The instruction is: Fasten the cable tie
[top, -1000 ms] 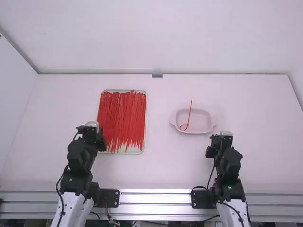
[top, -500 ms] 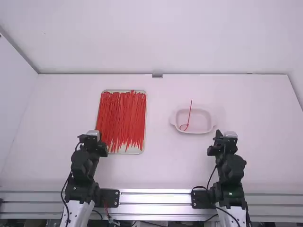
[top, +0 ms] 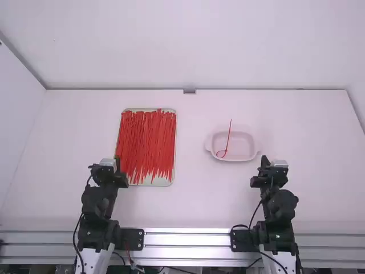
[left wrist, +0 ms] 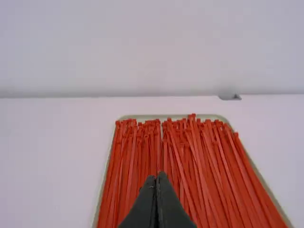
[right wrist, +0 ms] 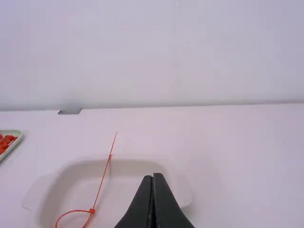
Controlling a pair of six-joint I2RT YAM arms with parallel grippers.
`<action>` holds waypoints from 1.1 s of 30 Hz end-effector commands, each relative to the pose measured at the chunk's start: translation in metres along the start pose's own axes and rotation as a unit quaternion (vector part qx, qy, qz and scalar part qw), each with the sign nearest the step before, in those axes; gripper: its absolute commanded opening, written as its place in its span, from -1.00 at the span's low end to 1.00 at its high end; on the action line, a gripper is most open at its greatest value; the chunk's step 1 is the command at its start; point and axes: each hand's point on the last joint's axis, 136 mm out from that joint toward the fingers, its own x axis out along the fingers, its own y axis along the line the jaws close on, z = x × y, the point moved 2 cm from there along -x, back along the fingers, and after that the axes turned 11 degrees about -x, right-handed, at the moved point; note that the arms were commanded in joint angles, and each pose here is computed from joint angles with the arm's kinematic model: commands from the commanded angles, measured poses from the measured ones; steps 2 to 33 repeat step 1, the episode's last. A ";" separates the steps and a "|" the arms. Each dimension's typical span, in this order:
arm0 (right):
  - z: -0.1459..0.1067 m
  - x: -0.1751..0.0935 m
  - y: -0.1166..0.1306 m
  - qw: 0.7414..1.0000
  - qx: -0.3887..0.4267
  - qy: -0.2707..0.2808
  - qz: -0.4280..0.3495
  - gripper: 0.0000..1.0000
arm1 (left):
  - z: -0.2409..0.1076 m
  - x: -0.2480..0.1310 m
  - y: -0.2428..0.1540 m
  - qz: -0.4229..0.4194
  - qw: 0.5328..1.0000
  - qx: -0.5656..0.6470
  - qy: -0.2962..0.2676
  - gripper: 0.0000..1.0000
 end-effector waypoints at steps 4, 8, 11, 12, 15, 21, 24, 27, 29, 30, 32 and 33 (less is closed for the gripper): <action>-0.005 0.000 0.001 1.000 0.002 0.005 0.000 -1.00 | -0.004 0.000 0.002 0.004 1.000 0.000 0.002 -1.00; -0.005 0.000 0.001 1.000 0.002 0.005 0.000 -1.00 | -0.004 0.000 0.002 0.004 1.000 0.000 0.002 -1.00; -0.005 0.000 0.001 1.000 0.002 0.005 0.000 -1.00 | -0.004 0.000 0.002 0.004 1.000 0.000 0.002 -1.00; -0.005 0.000 0.001 1.000 0.002 0.005 0.000 -1.00 | -0.004 0.000 0.002 0.004 1.000 0.000 0.002 -1.00; -0.005 0.000 0.001 1.000 0.002 0.005 0.000 -1.00 | -0.004 0.000 0.002 0.004 1.000 0.000 0.002 -1.00; -0.005 0.000 0.001 1.000 0.002 0.005 0.000 -1.00 | -0.004 0.000 0.002 0.004 1.000 0.000 0.002 -1.00; -0.005 0.000 0.001 1.000 0.002 0.005 0.000 -1.00 | -0.004 0.000 0.002 0.004 1.000 0.000 0.002 -1.00; -0.005 0.000 0.001 1.000 0.002 0.005 0.000 -1.00 | -0.004 0.000 0.002 0.004 1.000 0.000 0.002 -1.00; -0.005 0.000 0.001 1.000 0.002 0.005 0.000 -1.00 | -0.004 0.000 0.002 0.004 1.000 0.000 0.002 -1.00; -0.005 0.000 0.001 1.000 0.002 0.005 0.000 -1.00 | -0.004 0.000 0.002 0.004 1.000 0.000 0.002 -1.00; -0.005 0.000 0.001 1.000 0.002 0.005 0.000 -1.00 | -0.004 0.000 0.002 0.004 1.000 0.000 0.002 -1.00; -0.005 0.000 0.001 1.000 0.002 0.005 0.000 -1.00 | -0.004 0.000 0.002 0.004 1.000 0.000 0.002 -1.00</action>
